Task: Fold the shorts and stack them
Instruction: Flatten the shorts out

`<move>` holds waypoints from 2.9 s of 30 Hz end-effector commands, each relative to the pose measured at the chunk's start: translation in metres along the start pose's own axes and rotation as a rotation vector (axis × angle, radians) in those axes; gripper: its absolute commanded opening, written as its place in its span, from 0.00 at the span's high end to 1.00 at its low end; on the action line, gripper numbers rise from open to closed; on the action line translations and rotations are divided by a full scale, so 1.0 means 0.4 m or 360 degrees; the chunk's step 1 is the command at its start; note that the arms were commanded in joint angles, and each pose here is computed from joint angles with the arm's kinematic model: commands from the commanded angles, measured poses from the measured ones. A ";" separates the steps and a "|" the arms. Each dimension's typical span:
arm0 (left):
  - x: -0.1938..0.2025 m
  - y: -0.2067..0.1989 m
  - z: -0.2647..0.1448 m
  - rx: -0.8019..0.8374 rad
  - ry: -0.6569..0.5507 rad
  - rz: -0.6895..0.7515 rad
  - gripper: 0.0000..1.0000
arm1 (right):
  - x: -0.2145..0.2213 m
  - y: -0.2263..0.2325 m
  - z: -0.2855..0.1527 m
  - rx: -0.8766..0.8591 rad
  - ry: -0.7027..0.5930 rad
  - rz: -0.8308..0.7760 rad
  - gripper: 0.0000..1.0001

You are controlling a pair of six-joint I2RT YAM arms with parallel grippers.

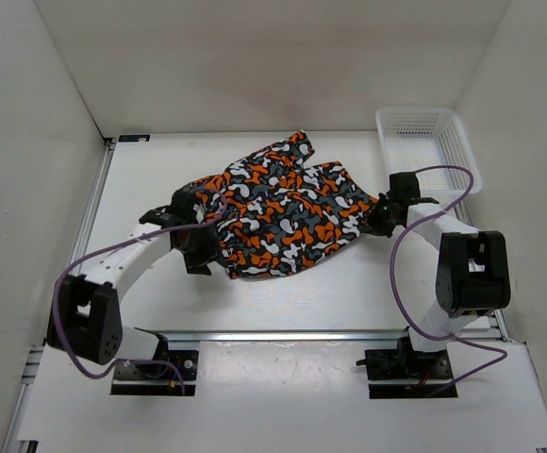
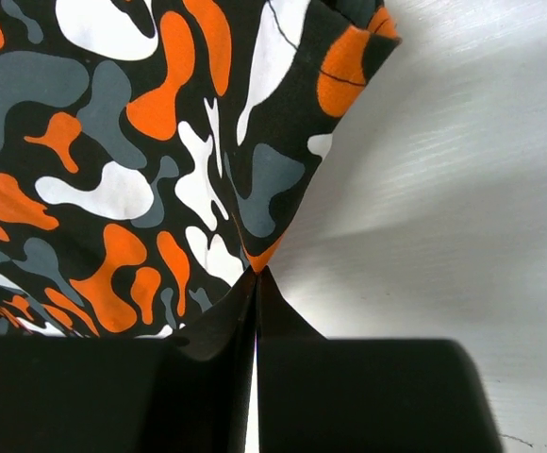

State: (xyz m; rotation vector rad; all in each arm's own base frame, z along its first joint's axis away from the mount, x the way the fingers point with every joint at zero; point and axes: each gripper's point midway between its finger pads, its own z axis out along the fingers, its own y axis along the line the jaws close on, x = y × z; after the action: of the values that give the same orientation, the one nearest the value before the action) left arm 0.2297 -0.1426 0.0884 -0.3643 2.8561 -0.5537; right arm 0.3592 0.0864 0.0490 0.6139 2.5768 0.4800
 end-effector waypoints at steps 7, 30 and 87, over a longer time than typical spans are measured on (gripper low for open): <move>-0.065 -0.048 0.120 0.0109 -0.0046 0.0110 0.34 | 0.007 -0.013 -0.027 0.0021 -0.0013 -0.0046 1.00; -0.059 -0.015 -0.218 -0.0197 -0.0146 0.0314 0.90 | 0.019 -0.006 -0.206 0.0017 -0.0110 -0.0214 1.00; -0.029 -0.174 -0.017 0.0280 -0.0078 0.0469 0.89 | 0.047 -0.034 -0.281 0.0132 -0.0202 -0.0264 0.30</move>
State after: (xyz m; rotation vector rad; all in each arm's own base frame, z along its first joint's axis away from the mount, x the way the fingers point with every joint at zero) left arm 0.2720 -0.1919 0.0988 0.0336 2.7762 -0.5846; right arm 0.2877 0.0614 0.1277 0.4556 2.5235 0.2888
